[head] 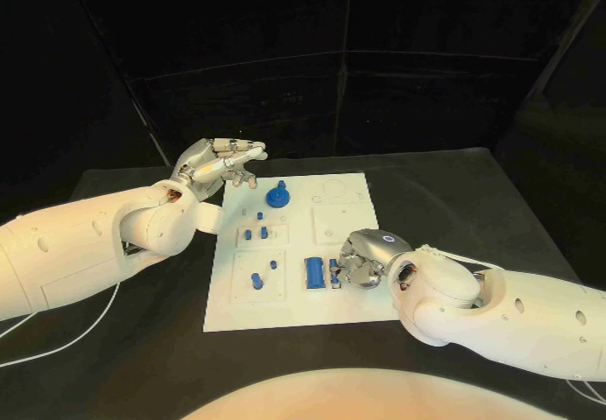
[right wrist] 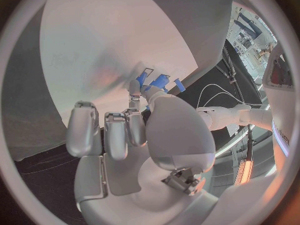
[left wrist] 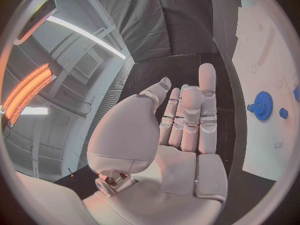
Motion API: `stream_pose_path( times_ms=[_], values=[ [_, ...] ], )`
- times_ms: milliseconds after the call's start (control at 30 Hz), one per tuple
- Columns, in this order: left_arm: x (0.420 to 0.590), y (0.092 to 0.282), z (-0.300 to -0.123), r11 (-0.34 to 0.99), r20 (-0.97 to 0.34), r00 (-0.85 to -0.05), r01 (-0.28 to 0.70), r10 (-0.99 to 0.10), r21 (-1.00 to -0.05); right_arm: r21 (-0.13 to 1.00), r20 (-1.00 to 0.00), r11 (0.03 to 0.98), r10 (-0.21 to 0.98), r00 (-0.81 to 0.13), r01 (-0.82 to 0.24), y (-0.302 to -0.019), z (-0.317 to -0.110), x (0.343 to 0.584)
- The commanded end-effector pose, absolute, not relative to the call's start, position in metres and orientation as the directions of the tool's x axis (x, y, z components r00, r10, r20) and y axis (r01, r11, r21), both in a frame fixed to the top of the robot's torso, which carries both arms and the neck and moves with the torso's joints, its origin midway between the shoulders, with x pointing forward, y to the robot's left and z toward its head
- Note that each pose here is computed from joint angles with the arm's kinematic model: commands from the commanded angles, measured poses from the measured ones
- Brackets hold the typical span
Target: Assemble the parts on the task board
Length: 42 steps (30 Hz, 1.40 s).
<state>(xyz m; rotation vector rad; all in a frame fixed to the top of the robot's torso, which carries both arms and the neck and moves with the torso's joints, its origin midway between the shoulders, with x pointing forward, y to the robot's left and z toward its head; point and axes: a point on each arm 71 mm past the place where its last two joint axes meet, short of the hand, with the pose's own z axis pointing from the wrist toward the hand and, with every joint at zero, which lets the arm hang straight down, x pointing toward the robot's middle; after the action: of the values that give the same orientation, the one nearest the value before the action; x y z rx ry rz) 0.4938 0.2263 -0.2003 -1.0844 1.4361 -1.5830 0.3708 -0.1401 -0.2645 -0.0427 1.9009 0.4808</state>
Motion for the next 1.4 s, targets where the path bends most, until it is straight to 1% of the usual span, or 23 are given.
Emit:
stream_pose_path(
  times_ms=[33, 533, 633, 733, 833, 933, 1167, 1400],
  values=[
    [0.494, 0.225, -0.199, -0.121, 0.120, -0.393, -0.024, -0.911, -0.992, 0.297, -0.908, 0.916, 0.183, -0.377, -0.270, -0.139, -0.263, 0.370],
    [0.494, 0.224, -0.199, -0.121, 0.121, -0.396, -0.027, -0.910, -0.992, 0.296, -0.910, 0.916, 0.182, -0.374, -0.273, -0.139, -0.263, 0.369],
    [0.494, 0.225, -0.199, -0.120, 0.121, -0.395, -0.027, -0.911, -0.992, 0.317, -0.911, 0.910, 0.214, -0.352, -0.268, -0.140, -0.260, 0.369],
    [0.494, 0.225, -0.199, -0.120, 0.121, -0.395, -0.027, -0.911, -0.992, 0.358, -0.911, 0.894, 0.271, -0.310, -0.270, -0.141, -0.254, 0.368],
    [0.494, 0.225, -0.199, -0.120, 0.121, -0.395, -0.027, -0.911, -0.992, 0.413, -0.902, 0.861, 0.343, -0.262, -0.296, -0.144, -0.248, 0.368],
    [0.493, 0.225, -0.199, -0.120, 0.121, -0.395, -0.027, -0.911, -0.992, 0.434, -0.897, 0.843, 0.368, -0.246, -0.318, -0.146, -0.245, 0.367],
    [0.493, 0.226, -0.199, -0.120, 0.121, -0.395, -0.027, -0.911, -0.992, 0.427, -0.900, 0.836, 0.354, -0.256, -0.344, -0.152, -0.247, 0.369],
    [0.493, 0.226, -0.199, -0.120, 0.121, -0.394, -0.026, -0.911, -0.992, 0.417, -0.899, 0.837, 0.324, -0.294, -0.355, -0.150, -0.253, 0.371]
  ],
)
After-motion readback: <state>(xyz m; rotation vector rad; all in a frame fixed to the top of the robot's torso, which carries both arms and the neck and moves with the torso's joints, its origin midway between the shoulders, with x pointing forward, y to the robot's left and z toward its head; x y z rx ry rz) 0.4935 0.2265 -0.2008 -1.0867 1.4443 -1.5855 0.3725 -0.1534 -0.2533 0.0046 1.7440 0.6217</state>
